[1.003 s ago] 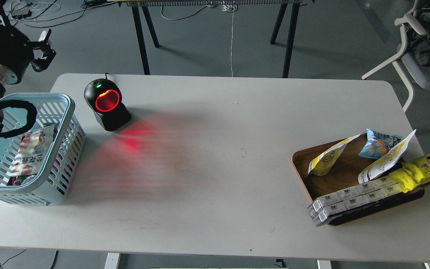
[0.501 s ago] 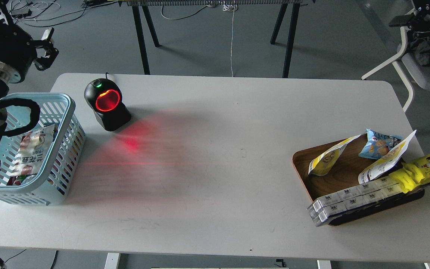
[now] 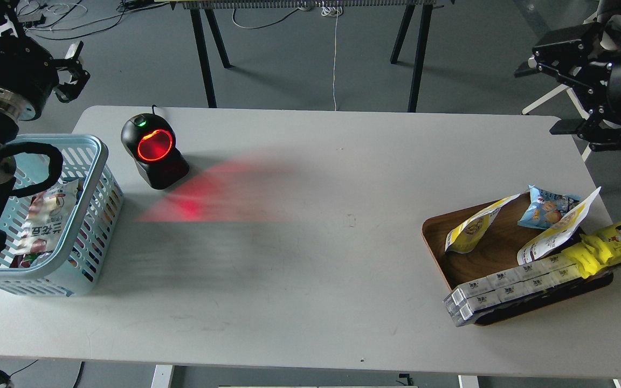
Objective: Scan snack and place in basket
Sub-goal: 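Lower the right gripper onto the yellow snack packet on the wooden tray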
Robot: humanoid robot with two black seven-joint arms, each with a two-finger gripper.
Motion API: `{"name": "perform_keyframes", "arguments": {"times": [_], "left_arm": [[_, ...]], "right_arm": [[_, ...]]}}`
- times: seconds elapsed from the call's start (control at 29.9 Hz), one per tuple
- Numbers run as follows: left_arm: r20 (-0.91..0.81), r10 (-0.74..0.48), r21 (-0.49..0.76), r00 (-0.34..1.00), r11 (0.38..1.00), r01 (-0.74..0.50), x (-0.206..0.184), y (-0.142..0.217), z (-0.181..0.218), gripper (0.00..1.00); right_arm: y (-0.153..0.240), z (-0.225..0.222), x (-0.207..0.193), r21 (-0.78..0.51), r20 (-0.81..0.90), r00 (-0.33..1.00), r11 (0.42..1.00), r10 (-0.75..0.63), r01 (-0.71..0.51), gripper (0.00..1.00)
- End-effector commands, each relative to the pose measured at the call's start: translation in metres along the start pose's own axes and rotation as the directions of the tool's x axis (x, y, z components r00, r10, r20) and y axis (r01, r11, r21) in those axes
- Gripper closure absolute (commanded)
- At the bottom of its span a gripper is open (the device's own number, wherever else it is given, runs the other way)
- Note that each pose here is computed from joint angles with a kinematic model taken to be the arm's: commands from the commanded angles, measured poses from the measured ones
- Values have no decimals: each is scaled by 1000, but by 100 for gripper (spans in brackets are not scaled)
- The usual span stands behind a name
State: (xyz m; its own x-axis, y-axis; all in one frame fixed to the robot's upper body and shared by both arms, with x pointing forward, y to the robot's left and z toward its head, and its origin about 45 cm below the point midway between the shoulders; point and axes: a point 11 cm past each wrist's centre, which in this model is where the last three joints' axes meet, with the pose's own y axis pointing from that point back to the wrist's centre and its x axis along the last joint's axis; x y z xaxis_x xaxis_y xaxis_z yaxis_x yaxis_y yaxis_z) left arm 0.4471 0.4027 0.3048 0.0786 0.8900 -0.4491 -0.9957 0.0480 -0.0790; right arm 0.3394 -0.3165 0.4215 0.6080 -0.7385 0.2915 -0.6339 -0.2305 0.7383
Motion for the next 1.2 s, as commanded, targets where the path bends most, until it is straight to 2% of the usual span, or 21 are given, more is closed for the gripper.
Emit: {"name": "perform_keyframes", "arguments": {"times": [0.0, 0.23, 0.43, 0.84, 0.97, 1.17], "left_arm": [[-6, -2, 4, 1000, 1000, 2, -1, 0, -3, 0], [-7, -4, 4, 1000, 1000, 4, -2, 0, -4, 0], [-15, -7, 7, 1000, 1000, 7, -4, -1, -6, 0], [-23, -12, 9, 1000, 1000, 12, -7, -1, -10, 0], [-19, -10, 9, 1000, 1000, 10, -5, -1, -9, 0], [-20, -8, 7, 1000, 1000, 8, -5, -1, -8, 0]], "right_arm": [[-8, 22, 0, -55, 36, 999, 998, -8, 10, 1], [-30, 60, -9, -151, 95, 995, 987, -43, 57, 1], [-43, 83, -14, -209, 142, 990, 977, -17, 47, 1], [-79, 78, -45, -186, 162, 983, 976, -80, 110, 9], [-91, 84, -55, -193, 144, 984, 972, -106, 133, 17], [-103, 95, -61, -210, 110, 987, 968, -116, 137, 42]]}}
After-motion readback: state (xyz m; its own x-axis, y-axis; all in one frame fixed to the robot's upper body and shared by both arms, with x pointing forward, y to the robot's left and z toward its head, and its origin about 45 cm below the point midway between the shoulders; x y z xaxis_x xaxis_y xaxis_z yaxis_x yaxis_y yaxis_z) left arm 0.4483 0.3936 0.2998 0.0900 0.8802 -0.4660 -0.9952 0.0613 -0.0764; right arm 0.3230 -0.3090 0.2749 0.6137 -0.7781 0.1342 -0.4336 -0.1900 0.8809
